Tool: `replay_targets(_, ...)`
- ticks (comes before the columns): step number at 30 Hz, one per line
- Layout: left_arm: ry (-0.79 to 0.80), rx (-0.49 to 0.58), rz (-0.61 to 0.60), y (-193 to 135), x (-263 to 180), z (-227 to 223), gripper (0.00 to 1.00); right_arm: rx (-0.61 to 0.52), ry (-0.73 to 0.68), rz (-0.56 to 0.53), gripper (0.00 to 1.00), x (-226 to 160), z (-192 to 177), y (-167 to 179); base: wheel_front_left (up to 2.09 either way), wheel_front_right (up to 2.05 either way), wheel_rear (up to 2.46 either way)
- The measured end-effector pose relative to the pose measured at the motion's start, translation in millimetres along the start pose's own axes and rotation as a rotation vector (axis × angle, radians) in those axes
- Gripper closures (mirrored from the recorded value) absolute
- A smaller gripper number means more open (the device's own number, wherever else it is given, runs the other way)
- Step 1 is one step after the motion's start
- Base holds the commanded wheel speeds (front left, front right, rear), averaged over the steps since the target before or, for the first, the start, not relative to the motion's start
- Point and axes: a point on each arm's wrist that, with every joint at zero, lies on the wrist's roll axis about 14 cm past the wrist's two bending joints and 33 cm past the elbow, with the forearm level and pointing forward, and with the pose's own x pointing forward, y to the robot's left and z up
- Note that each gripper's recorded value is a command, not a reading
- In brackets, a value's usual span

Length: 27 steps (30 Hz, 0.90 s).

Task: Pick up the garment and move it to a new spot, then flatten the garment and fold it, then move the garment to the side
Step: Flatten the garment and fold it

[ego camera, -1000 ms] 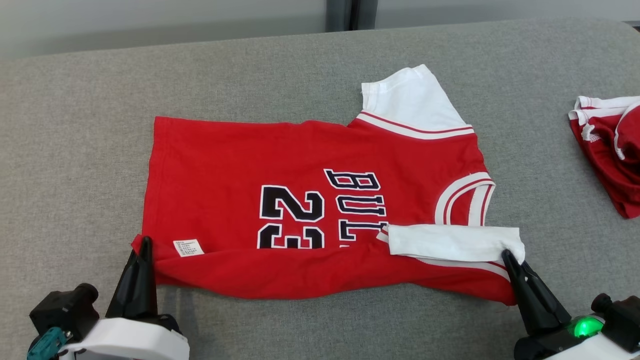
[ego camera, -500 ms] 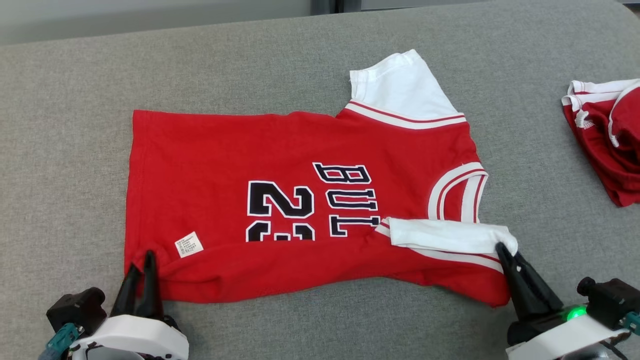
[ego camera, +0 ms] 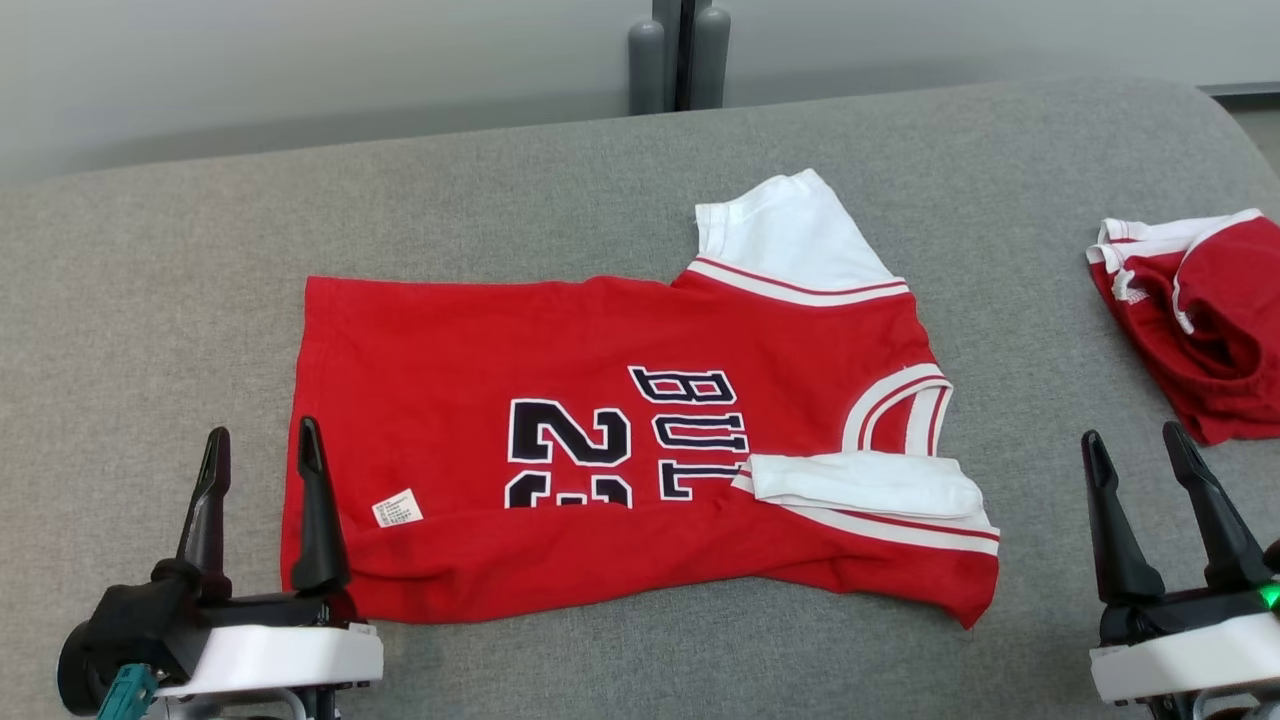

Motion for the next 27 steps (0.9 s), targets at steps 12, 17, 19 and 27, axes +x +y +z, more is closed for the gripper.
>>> replay_targets(12, 0.017, 0.107, -0.035, -2.0, -27.2, -1.8, 0.00, -0.016, 0.018, -0.039, 0.00, -27.9, -5.2, -4.9, 0.00, 0.00, 0.00)
replay_targets(17, 0.035, 0.096, -0.034, -2.8, -30.7, -7.0, 0.00, -0.013, 0.018, -0.038, 0.00, -30.1, -5.4, -3.6, 0.00, 0.00, 0.00)
replay_targets(19, 0.041, 0.096, -0.032, -2.3, -32.1, -8.5, 0.00, -0.012, 0.018, -0.034, 0.00, -29.7, -5.5, -2.2, 0.00, 0.00, 0.00)
replay_targets(27, 0.174, 0.073, -0.002, 7.3, -34.1, -36.4, 0.00, 0.005, 0.070, 0.026, 0.00, -22.6, -21.5, 13.9, 0.00, 0.00, 0.00)
